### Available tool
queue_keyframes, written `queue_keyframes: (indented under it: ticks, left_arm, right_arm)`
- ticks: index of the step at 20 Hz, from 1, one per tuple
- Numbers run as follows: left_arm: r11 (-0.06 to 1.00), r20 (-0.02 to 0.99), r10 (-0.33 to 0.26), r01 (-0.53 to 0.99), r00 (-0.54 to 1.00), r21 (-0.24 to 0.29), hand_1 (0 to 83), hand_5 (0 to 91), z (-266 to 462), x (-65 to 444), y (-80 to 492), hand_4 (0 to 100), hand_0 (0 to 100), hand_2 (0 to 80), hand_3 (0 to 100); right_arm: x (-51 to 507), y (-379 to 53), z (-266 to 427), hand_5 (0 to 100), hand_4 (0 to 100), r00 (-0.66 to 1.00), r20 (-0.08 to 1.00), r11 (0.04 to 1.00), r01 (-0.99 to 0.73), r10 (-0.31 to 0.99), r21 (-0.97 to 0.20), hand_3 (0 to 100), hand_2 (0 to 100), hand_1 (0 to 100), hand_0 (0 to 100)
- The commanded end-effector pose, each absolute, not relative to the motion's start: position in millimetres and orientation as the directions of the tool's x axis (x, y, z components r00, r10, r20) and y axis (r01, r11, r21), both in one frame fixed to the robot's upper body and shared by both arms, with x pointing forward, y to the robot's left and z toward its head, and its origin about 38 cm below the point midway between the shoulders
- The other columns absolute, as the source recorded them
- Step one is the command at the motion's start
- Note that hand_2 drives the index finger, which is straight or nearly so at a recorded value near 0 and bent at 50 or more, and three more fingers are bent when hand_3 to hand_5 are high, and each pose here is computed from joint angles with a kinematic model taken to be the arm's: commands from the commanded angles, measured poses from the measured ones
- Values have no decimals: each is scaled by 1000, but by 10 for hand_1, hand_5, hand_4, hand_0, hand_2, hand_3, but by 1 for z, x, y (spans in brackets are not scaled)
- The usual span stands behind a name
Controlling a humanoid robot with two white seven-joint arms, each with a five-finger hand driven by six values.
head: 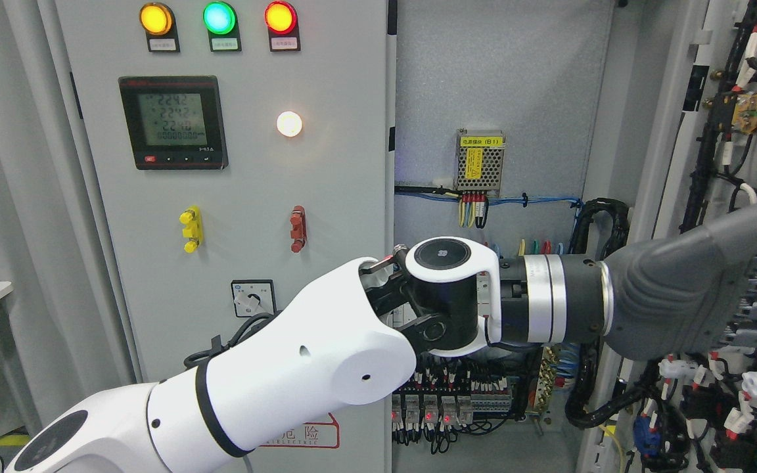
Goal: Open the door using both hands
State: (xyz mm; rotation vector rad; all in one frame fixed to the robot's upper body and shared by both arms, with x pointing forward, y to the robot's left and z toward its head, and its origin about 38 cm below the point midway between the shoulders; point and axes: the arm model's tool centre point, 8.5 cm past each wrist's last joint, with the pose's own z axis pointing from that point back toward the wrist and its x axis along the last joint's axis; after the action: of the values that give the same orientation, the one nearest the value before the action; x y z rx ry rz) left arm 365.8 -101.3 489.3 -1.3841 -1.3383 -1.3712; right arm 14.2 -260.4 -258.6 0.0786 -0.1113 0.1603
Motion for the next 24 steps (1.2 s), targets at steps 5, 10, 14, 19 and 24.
queue_keyframes:
  ticks: [5,10,14,19,24]
  left_arm:
    - [-59,950,234,973,-205,224,0,0,481,366,9,37,296,28,27]
    - [102,943,140,952,-302,290,0,0,409,381,41,37,296,28,27]
    - [240,974,30,948,-223,210,0,0,306,388,66,37,296,28,27]
    - [431,996,-54,901,71,-41,0,0,147,345,118,38,296,28,27]
    - [640,972,-132,766,193,-65,0,0,6,266,189,38,296,28,27]
  right_arm:
    - [14,-260,-259,0,0,979,124,983,-169,159,69,0,0,0,218]
    - [12,-260,-260,0,0,979,130,984,-167,158,58,0,0,0,219]
    - [12,-261,-260,0,0,980,130,986,-160,153,45,0,0,0,219]
    - [19,-262,-260,0,0,978,152,988,-151,146,24,0,0,0,219]
    - [35,-258,-260,0,0,968,200,986,-161,150,36,0,0,0,218]
